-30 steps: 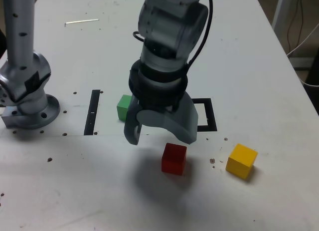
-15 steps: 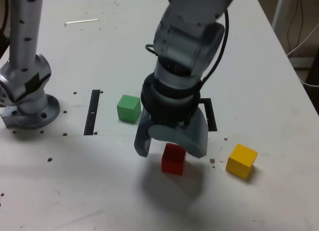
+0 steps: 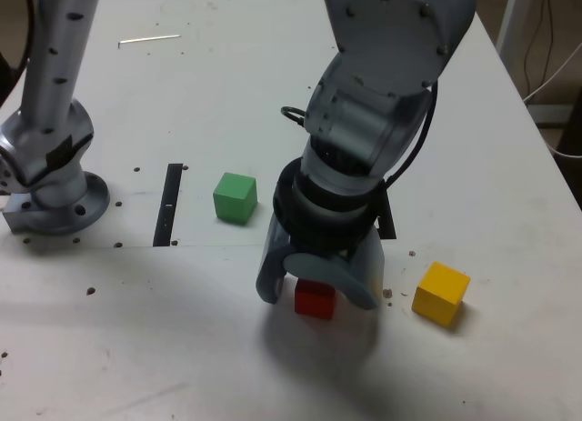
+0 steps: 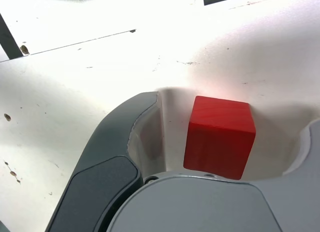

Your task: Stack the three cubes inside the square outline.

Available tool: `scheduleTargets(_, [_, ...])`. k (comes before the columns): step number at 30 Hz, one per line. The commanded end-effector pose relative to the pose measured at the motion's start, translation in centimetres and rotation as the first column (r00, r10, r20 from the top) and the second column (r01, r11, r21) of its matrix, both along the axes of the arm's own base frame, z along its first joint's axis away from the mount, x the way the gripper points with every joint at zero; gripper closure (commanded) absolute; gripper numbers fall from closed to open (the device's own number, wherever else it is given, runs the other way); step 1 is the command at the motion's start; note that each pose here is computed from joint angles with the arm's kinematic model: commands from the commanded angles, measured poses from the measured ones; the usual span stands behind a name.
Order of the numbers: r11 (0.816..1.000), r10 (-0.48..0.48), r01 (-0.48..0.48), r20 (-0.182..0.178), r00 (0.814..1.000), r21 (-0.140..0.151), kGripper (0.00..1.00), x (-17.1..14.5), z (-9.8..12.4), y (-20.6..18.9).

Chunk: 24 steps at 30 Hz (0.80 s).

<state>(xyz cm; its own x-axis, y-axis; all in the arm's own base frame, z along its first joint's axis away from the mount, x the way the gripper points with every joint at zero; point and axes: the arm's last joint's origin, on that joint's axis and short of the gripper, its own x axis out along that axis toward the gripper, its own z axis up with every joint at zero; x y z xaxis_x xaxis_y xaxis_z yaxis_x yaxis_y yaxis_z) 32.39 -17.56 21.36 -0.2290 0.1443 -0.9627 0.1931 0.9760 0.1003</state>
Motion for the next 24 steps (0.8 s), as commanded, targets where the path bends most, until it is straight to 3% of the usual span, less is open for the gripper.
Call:
scheduleTargets(1, [1.0, 0.0, 0.0, -0.001, 1.0, 0.003, 0.17, 0.22, -0.13, -0.15])
scheduleTargets(7, [1.0, 0.001, -0.001, 0.004, 1.0, 0.018, 0.48, 0.33, -0.11, -0.13])
scheduleTargets(10, [1.0, 0.0, 0.0, 0.003, 1.0, 0.026, 0.58, 0.28, -0.17, -0.06])
scheduleTargets(24, [1.0, 0.006, -0.006, -0.011, 1.0, -0.002, 0.65, 0.45, -0.09, -0.2])
